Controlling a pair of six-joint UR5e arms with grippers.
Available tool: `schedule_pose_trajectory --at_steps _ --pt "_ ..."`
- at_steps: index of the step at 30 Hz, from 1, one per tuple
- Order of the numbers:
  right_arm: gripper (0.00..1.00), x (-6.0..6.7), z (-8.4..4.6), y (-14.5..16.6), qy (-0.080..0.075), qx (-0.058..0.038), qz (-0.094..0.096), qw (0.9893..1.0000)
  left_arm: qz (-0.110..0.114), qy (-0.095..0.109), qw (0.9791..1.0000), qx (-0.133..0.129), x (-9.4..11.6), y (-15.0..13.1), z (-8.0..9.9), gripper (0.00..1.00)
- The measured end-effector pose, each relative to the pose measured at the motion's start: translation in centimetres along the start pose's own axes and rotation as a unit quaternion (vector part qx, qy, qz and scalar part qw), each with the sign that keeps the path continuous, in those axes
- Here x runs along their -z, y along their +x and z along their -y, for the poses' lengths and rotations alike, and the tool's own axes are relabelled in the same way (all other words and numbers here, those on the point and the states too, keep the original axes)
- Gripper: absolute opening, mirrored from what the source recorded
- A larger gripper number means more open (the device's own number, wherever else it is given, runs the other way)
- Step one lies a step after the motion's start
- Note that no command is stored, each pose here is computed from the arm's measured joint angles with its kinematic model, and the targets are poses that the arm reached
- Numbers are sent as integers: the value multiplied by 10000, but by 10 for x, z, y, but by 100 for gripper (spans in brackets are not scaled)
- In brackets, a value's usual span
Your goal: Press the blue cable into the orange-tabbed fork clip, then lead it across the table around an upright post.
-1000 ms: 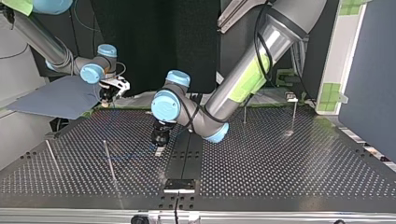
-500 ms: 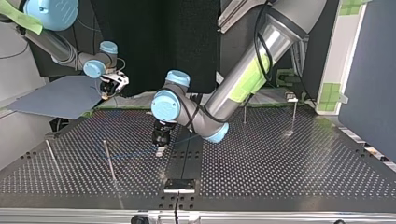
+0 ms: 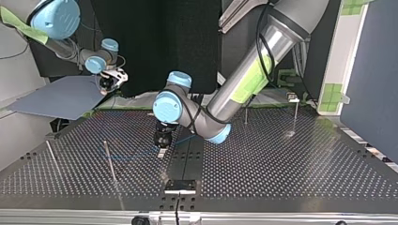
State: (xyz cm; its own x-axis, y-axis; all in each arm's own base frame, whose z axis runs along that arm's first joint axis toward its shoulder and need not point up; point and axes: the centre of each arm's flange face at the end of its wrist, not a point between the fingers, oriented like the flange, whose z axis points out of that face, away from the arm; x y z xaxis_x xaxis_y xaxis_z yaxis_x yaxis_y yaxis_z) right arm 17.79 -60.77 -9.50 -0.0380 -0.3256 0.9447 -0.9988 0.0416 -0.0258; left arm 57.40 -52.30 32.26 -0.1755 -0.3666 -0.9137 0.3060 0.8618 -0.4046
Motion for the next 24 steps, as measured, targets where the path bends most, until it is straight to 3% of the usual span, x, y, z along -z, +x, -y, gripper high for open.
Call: schedule_pose_trajectory --at_steps 6,13,19,24 --pt "0 -9 -11 -27 -69 -12 61 10000 7 -18 10000 1 -1 -1 -3 100" --pt "0 -22 -22 -37 -149 2 48 9999 7 -31 10000 -7 -2 -2 -5 100" --pt "0 -30 -27 -44 -132 18 -25 9999 7 -45 10000 -15 -2 -3 -6 100" --pt "0 -36 -31 -62 -126 19 33 9999 4 -54 10000 -17 -3 -3 -8 100"
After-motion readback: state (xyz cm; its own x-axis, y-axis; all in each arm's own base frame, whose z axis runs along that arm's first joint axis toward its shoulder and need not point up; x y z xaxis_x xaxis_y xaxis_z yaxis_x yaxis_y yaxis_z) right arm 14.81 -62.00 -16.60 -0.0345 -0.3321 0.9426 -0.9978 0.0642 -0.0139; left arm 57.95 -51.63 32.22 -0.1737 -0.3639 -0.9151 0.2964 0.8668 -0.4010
